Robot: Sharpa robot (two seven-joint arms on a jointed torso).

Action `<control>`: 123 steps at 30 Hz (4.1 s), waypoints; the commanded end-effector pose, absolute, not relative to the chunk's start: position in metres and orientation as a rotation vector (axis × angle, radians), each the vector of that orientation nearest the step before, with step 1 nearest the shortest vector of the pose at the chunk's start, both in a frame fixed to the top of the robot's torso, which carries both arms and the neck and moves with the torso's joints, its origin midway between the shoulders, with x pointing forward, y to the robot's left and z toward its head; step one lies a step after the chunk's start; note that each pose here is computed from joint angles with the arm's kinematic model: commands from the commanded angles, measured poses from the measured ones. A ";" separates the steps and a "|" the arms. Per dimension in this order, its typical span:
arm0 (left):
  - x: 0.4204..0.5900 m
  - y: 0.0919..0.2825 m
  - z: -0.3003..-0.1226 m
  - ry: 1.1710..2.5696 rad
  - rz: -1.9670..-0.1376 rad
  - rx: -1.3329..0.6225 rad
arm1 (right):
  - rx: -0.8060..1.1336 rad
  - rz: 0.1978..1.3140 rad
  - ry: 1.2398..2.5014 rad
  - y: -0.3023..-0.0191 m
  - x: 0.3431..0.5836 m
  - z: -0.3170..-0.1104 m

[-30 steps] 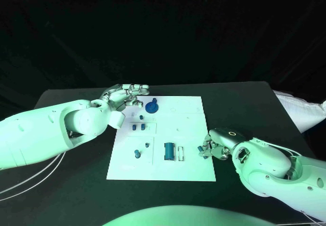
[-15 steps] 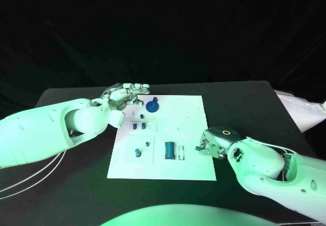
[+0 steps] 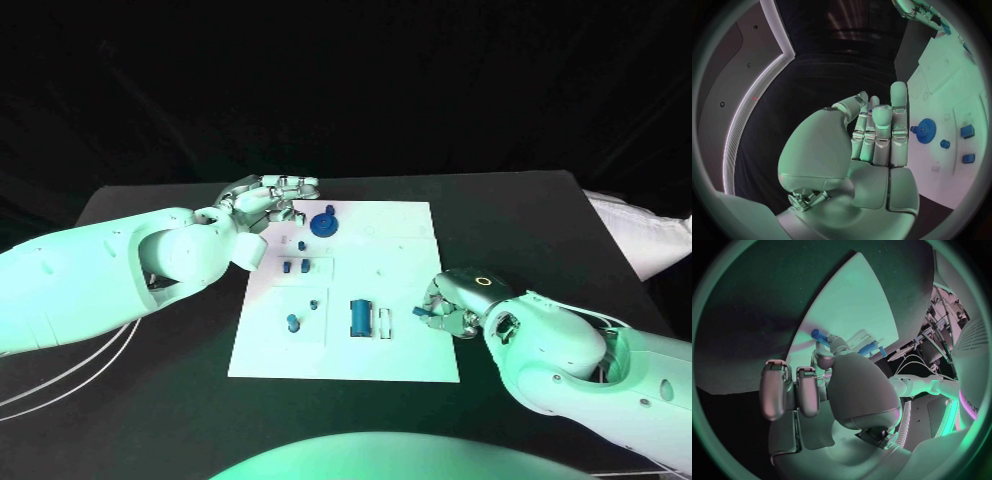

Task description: Assemble the parts on the task board

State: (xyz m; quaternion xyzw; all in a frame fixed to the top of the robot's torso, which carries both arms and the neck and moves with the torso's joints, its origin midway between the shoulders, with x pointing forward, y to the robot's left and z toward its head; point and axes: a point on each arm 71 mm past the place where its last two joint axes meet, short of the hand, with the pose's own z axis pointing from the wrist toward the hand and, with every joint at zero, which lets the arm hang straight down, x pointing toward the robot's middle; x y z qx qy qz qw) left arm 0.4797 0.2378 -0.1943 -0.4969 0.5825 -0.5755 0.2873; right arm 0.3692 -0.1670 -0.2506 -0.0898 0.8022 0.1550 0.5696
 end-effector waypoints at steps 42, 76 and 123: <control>0.478 0.232 -0.193 1.575 -1.567 -1.309 | 0.243 0.608 2.053 -0.138 0.366 -0.258; 0.477 0.231 -0.193 1.595 -1.572 -1.303 | 0.204 0.624 2.030 -0.128 0.366 -0.257; 0.478 0.232 -0.193 1.590 -1.568 -1.300 | 0.229 0.693 1.977 -0.141 0.364 -0.255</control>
